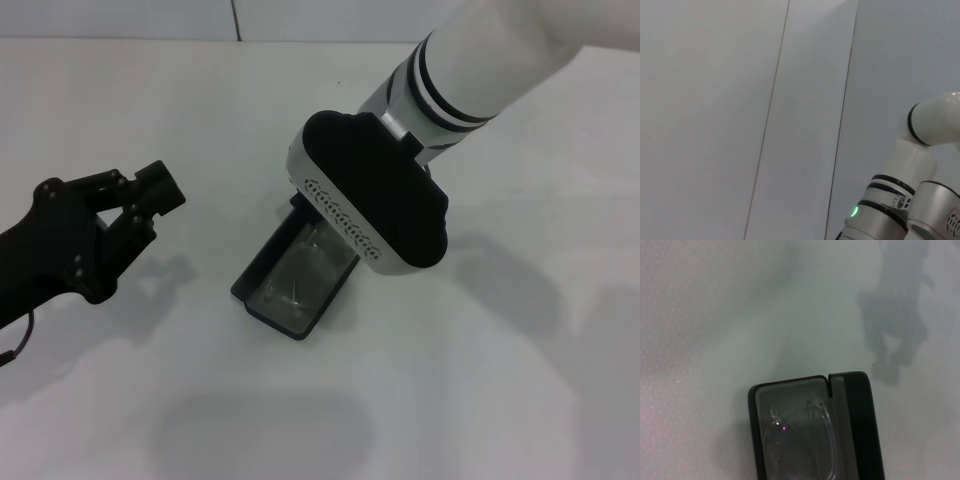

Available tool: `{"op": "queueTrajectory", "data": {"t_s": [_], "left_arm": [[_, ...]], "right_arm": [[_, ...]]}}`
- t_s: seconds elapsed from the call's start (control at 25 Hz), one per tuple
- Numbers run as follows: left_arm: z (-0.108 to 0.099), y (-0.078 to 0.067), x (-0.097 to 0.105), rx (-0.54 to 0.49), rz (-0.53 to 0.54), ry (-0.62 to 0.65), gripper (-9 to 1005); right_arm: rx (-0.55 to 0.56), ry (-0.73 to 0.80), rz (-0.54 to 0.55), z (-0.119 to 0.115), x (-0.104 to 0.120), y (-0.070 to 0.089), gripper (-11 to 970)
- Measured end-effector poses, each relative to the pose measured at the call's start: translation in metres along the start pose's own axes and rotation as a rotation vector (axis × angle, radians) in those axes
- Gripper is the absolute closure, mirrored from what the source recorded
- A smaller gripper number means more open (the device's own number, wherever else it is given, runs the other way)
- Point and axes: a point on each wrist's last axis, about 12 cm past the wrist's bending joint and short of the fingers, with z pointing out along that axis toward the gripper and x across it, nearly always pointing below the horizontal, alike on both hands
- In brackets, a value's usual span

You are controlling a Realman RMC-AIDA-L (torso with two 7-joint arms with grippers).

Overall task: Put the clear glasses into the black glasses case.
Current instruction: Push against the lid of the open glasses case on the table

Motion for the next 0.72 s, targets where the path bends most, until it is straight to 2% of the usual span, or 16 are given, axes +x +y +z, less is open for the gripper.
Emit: {"op": "queueTrajectory", "data": {"t_s": [0.72], "left_arm": [[0.0008, 0.0008, 0.0, -0.001, 0.001, 0.001, 857]], "right_arm": [[0.005, 0.011, -0.016, 0.0091, -0.0004, 0.0019, 761]]}}
